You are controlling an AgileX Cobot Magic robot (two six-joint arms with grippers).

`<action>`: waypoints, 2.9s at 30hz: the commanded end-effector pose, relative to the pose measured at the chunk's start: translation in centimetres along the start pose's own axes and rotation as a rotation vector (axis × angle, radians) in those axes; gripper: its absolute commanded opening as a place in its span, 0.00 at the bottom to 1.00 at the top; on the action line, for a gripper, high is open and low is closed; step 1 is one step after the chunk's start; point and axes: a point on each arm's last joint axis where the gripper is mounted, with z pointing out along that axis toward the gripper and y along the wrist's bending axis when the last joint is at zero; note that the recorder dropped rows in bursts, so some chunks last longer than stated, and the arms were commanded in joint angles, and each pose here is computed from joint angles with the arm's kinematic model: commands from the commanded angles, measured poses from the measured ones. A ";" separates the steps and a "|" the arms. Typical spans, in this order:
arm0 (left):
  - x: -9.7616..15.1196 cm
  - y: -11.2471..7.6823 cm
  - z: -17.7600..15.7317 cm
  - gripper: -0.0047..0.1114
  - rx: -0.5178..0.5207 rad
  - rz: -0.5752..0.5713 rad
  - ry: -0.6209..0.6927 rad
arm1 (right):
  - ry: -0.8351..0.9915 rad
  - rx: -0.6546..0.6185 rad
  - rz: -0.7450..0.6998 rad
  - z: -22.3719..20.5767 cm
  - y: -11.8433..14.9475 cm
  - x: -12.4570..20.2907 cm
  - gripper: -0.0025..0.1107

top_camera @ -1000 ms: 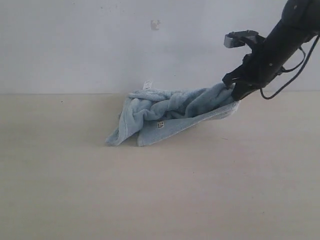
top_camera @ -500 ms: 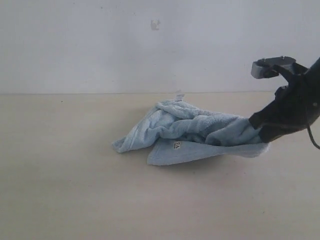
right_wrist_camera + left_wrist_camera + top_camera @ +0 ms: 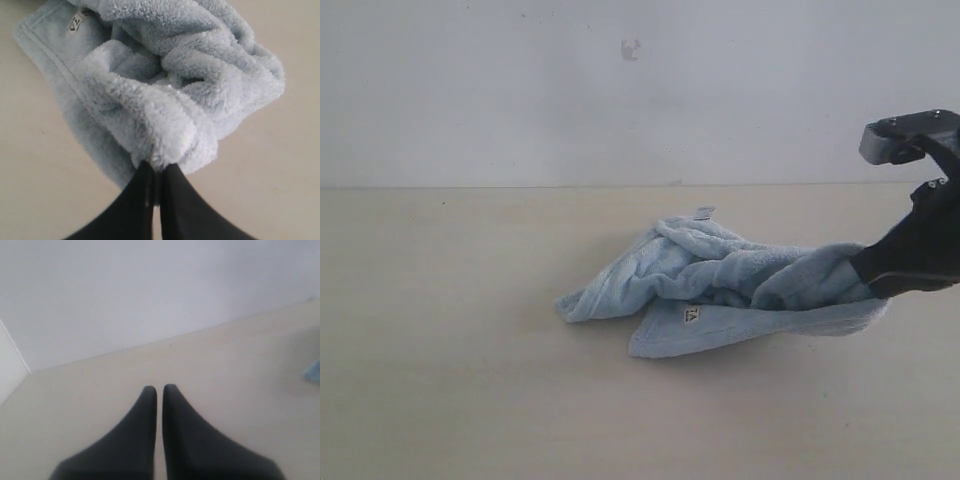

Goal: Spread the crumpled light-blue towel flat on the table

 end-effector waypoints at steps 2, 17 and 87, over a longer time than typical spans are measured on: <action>-0.5 -0.2 0.0 0.08 0.029 -0.462 -0.058 | -0.020 0.009 0.010 -0.1 0.0 0.3 0.02; -5.8 -2.3 -1.5 0.08 0.443 -0.726 -0.106 | -0.043 -0.015 0.015 0.0 0.2 0.2 0.02; 2.4 -23.7 46.3 0.51 1.222 -0.746 0.705 | -0.126 -0.090 -0.020 -0.1 0.9 -0.5 0.02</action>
